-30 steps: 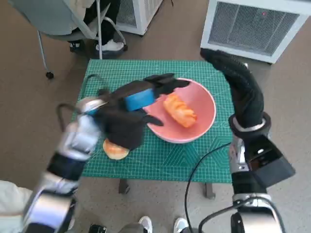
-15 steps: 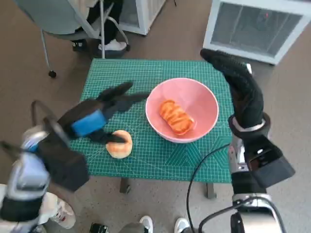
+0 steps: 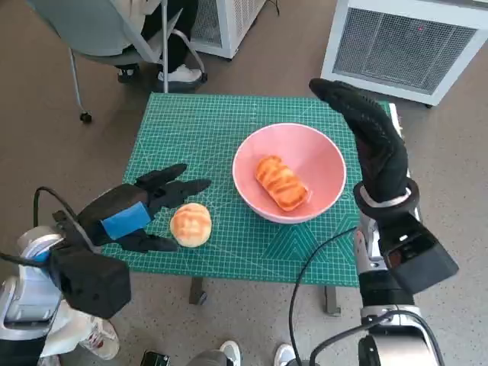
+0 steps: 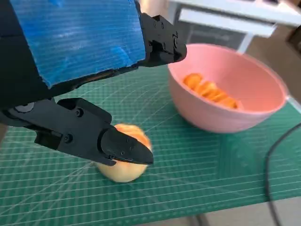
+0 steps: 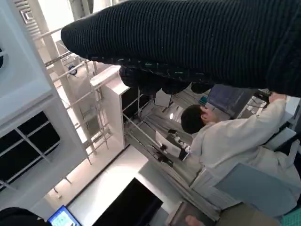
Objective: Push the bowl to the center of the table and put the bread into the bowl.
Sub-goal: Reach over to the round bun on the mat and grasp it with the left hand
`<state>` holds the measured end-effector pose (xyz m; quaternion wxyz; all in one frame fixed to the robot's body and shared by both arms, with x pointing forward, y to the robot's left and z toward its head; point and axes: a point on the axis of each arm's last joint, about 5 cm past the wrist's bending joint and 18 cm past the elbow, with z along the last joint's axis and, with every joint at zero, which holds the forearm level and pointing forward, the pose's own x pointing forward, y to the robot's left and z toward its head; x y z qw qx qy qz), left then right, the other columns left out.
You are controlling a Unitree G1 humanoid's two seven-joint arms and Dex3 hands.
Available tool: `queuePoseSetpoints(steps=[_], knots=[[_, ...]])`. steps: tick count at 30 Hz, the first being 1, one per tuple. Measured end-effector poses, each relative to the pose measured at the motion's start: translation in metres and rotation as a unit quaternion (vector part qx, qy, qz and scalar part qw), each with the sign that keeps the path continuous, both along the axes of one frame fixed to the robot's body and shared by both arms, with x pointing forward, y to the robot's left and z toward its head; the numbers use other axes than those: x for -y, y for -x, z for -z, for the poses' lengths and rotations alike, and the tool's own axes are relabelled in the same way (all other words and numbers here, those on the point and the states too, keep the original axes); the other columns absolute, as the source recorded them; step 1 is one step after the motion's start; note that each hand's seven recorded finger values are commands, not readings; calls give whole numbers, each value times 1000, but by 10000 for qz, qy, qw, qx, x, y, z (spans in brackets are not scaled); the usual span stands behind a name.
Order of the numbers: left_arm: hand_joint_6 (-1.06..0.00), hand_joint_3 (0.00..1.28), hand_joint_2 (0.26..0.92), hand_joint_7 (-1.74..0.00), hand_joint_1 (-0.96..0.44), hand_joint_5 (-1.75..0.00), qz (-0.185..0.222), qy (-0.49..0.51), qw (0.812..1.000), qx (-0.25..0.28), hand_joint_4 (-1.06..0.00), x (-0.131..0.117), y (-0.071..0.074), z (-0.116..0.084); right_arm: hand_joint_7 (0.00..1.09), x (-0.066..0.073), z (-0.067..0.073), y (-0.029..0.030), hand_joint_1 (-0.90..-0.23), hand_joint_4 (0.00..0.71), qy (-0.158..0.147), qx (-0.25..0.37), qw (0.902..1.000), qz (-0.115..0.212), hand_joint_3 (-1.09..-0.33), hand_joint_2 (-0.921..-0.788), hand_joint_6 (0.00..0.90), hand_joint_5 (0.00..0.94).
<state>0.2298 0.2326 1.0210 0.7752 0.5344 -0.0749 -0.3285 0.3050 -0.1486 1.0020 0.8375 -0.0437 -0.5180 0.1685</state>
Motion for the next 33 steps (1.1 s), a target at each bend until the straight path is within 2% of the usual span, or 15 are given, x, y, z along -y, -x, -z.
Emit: queuePoseSetpoints(steps=[15, 25, 30, 33], knots=[[-280, 3, 856, -31, -147, -1, -235, -220, 9973, -657, -115, 93, -197, 321, 790, 1, -20, 0, -593, 279, -2, -5, 10000, -27, -774, -921, -1, 166], [-282, 4, 861, -22, -100, -4, -542, -507, 9919, -1035, -124, 143, -355, 562, 786, 20, -26, 0, -588, 275, 22, 11, 10000, -2, -773, -921, -1, 174], [-344, 9, 873, -50, -83, -33, -709, -666, 9863, -1332, -196, 126, -387, 688, 779, 37, -31, 0, -586, 268, 52, 25, 10000, 23, -772, -921, -1, 174], [-424, 12, 889, -88, -77, -44, -751, -731, 9851, -1366, -291, 118, -397, 728, 778, 55, -35, 1, -584, 267, 84, 36, 9999, 50, -774, -921, -1, 176]])
